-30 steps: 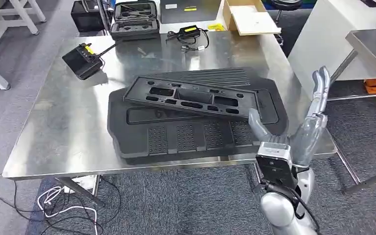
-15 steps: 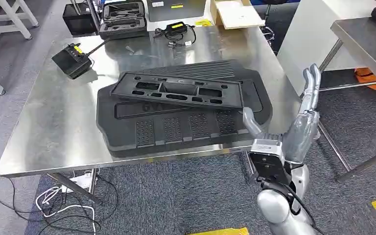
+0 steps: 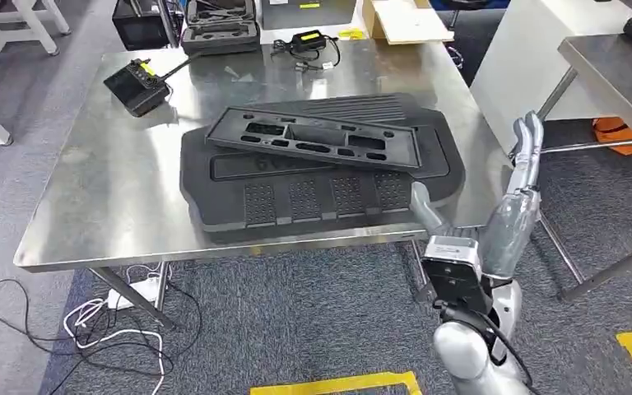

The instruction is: Take the parts from the cabinet and place them on the table.

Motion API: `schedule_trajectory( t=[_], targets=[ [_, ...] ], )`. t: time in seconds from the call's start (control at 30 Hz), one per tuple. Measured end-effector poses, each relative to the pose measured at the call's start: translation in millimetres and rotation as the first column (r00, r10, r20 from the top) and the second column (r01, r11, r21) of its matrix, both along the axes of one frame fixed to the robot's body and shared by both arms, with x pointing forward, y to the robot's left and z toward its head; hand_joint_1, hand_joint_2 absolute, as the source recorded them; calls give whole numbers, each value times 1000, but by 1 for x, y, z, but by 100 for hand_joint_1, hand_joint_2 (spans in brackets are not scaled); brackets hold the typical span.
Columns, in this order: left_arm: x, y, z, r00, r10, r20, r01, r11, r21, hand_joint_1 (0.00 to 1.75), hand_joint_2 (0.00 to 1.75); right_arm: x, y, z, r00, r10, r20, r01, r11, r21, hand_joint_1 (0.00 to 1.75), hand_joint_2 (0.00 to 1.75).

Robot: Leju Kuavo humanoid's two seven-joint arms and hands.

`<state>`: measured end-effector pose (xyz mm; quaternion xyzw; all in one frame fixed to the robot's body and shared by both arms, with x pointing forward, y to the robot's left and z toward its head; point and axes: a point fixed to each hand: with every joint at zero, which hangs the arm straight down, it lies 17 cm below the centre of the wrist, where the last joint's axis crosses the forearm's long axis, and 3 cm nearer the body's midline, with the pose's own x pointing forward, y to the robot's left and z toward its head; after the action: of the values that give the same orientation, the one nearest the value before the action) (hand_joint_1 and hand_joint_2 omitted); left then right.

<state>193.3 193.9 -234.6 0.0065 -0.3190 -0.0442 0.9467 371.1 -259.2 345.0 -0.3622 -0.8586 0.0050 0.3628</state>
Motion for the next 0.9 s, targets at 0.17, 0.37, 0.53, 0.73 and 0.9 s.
schedule_trajectory(
  t=[0.17, 0.37, 0.53, 0.73, 0.9],
  targets=[
    [0, 1, 0, 1000, -1, -1, 1, 1000, 1, 0, 0, 0, 0, 0, 1000, 1, -1, -1, 1000, 1, 0, 175],
    [-1, 1, 0, 1000, -2, -1, 2, 1000, 5, 0, 0, -1, 1, -6, 1000, 11, -14, -11, 1000, 13, 0, 175],
    [3, 2, 1, 1000, -4, 6, 3, 1000, 12, 0, 0, -3, 3, -8, 1000, 4, -16, -5, 1000, -8, 0, 175],
    [-1, 3, -1, 1000, 0, 0, 0, 1000, 22, 0, 0, -9, 5, -22, 999, 1, -49, -2, 1000, -23, 0, 175],
    [-2, 1, -1, 1000, -4, -3, 4, 1000, 18, 0, 0, -13, 4, -32, 997, -5, -74, 3, 1000, -29, 0, 175]
  ],
)
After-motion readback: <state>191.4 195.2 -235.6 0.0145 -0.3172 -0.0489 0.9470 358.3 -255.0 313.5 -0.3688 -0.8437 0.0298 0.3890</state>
